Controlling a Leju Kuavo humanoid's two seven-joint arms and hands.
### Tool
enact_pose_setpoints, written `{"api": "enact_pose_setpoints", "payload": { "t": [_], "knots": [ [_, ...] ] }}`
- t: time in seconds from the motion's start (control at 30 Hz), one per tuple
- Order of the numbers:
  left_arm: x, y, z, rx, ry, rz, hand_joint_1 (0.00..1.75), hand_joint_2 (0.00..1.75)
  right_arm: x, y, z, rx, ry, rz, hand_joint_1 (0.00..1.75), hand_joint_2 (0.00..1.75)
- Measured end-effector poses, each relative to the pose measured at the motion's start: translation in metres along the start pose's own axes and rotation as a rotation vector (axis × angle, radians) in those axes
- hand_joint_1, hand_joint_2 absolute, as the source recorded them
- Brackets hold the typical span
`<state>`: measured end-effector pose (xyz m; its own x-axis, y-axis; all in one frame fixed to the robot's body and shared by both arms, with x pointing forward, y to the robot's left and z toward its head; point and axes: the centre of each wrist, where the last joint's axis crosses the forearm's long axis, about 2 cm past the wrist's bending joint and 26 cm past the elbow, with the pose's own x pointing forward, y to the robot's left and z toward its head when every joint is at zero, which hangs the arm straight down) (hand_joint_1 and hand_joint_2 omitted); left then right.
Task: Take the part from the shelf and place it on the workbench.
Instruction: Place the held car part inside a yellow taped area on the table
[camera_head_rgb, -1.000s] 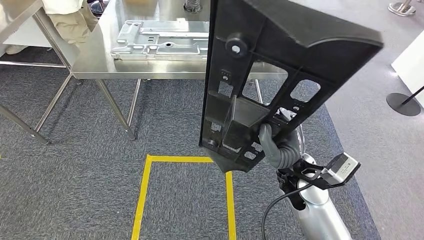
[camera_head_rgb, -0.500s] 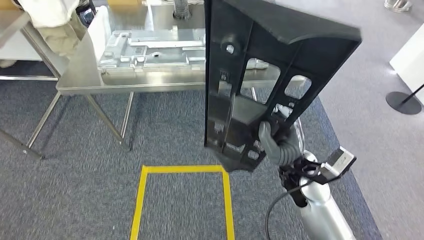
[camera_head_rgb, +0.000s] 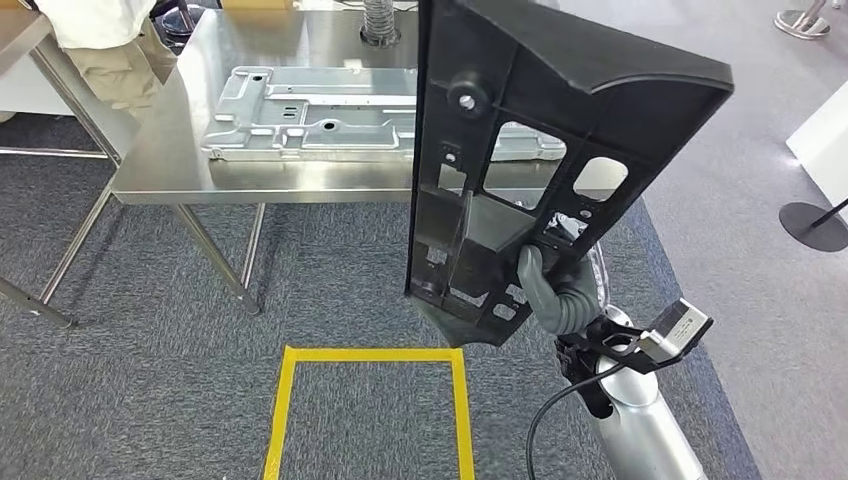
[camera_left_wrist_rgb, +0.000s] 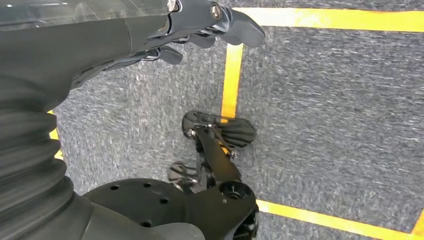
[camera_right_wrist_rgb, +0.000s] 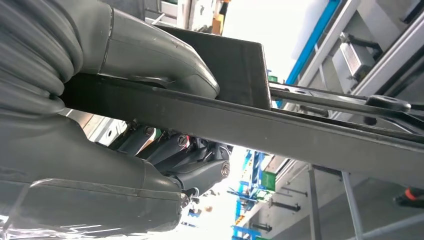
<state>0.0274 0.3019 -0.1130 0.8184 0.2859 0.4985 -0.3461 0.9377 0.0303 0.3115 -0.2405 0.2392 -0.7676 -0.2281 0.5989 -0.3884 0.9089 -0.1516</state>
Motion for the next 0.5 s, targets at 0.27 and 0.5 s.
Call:
{"api": "enact_pose_setpoints", "payload": {
  "t": [0.27, 0.5],
  "knots": [
    [0.0003, -0.0014, -0.0001, -0.001, -0.006, 0.003, 0.0, 1.75, -0.0002, 0.0001, -0.0001, -0.006, -0.005, 0.003, 1.75, 1.75],
    [0.0018, -0.0007, -0.0008, 0.007, -0.001, -0.002, 0.0, 1.75, 0.0008, 0.0036, 0.0014, -0.016, -0.018, -0.001, 1.75, 1.75]
  ]
}}
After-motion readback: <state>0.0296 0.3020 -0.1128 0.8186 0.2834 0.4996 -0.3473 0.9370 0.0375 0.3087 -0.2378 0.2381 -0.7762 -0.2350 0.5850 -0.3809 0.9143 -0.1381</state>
